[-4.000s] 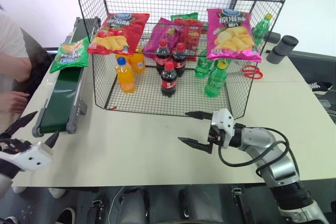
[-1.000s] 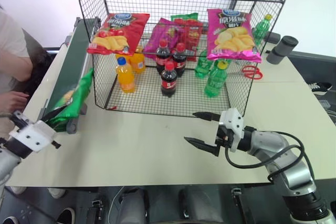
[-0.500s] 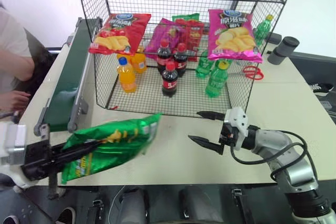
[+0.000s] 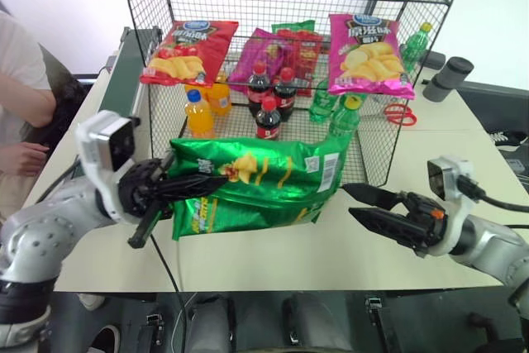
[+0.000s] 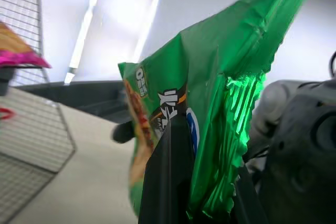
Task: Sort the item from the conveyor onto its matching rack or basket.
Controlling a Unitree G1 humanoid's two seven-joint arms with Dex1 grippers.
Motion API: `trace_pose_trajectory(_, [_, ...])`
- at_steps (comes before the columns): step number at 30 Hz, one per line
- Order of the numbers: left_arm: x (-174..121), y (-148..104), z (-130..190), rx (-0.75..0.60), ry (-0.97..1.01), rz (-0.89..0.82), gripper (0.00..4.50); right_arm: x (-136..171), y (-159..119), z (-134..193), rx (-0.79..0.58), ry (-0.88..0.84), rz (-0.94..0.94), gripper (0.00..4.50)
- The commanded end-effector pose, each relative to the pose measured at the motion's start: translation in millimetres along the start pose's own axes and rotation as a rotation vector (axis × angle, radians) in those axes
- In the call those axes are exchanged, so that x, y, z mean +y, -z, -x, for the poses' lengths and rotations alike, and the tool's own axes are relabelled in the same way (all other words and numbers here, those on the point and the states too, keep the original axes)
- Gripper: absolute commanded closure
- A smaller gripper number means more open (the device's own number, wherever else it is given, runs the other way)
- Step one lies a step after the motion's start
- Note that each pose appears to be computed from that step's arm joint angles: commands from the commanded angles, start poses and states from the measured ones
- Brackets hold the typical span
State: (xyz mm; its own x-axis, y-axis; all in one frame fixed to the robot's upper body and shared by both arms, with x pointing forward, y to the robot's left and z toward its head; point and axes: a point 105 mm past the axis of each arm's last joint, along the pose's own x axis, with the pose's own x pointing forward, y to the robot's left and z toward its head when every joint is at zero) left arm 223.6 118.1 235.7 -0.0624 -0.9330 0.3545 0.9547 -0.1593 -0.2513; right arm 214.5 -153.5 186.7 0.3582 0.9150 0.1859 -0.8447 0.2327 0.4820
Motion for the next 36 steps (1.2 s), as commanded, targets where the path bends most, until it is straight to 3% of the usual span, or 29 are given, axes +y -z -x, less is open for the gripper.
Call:
trace_pose_trajectory(1, [8.0, -4.4, -1.8, -0.04, 0.046, 0.064, 4.44, 22.2, -13.3, -9.5, -0.051, -0.077, 0.035, 0.0])
trace_pose_trajectory(3, [11.9, -5.3, -3.9, -0.048, 0.06, 0.078, 4.44, 18.2, -11.7, -15.8, -0.04, -0.041, 0.077, 0.0])
trace_pose_trajectory(9, [19.4, -6.4, -9.6, -0.07, 0.072, 0.084, 4.44, 36.4, -17.6, -45.9, -0.061, -0.149, 0.082, 0.0])
trace_pose_trajectory(16, [24.6, -3.5, -7.8, -0.066, 0.045, 0.066, 4.44, 37.1, -4.1, -47.9, 0.027, -0.167, 0.048, 0.0])
trace_pose_trajectory(19, [24.7, -1.7, -7.8, -0.069, 0.037, 0.059, 4.5, 34.7, -1.5, -48.9, 0.033, -0.162, 0.026, 0.76])
trace_pose_trajectory(26, [28.8, 0.0, -5.2, -0.068, -0.001, 0.012, 4.5, 32.1, 2.5, -50.9, 0.051, -0.156, 0.023, 4.36])
trace_pose_trajectory(29, [36.4, 1.9, -1.8, -0.06, -0.053, 0.009, 4.5, 28.3, 2.7, -50.6, 0.052, -0.134, 0.032, 4.44])
trace_pose_trajectory(32, [43.5, 2.6, 6.5, -0.041, -0.113, -0.017, 3.63, 24.3, 3.6, -49.3, 0.06, -0.098, 0.065, 4.5])
trace_pose_trajectory(36, [44.5, 2.8, 18.7, -0.036, -0.16, -0.021, 1.67, 12.0, 4.0, -43.7, 0.109, 0.012, 0.202, 4.5])
